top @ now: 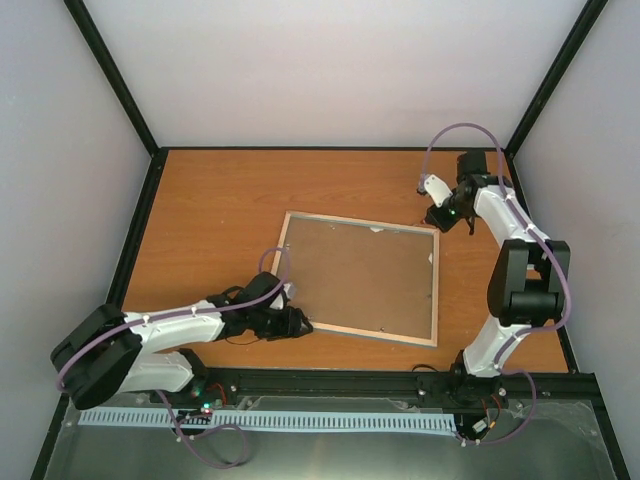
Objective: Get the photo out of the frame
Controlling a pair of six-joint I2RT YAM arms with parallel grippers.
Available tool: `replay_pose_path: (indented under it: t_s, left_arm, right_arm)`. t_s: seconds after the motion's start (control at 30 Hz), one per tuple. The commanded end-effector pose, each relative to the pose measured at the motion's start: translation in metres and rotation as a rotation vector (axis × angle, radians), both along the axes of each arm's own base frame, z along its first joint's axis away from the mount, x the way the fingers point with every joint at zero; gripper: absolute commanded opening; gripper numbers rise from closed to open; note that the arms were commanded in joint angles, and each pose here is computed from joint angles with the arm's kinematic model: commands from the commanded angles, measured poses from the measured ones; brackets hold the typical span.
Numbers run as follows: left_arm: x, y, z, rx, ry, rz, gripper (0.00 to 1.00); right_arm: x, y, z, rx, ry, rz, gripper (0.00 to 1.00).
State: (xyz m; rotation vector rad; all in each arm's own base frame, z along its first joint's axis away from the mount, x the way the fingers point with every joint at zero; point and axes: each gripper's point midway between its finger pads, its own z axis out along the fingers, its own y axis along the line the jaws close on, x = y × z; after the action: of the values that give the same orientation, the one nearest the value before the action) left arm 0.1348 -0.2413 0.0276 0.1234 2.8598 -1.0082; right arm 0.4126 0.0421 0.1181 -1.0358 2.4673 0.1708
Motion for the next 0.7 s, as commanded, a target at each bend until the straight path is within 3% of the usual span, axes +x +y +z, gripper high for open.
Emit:
replay_pose_path:
  t_s: [0.0,0.27,0.67]
  left_arm:
    - [0.034,0.005,0.001,0.024,-0.066,0.159,0.6]
    - [0.096,0.057,0.005,0.088,-0.173,0.382,0.61]
    - [0.182,0.081,0.01,0.199,-0.271,0.411,0.61]
  right_arm:
    - [-0.04,0.0,-0.008,-0.007,0.076,0.046,0.03]
    - [-0.091,0.008,-0.015,0.009,0.127,0.091,0.03]
    - [-0.167,0.042,-0.006,0.004,0.166,0.263,0.03]
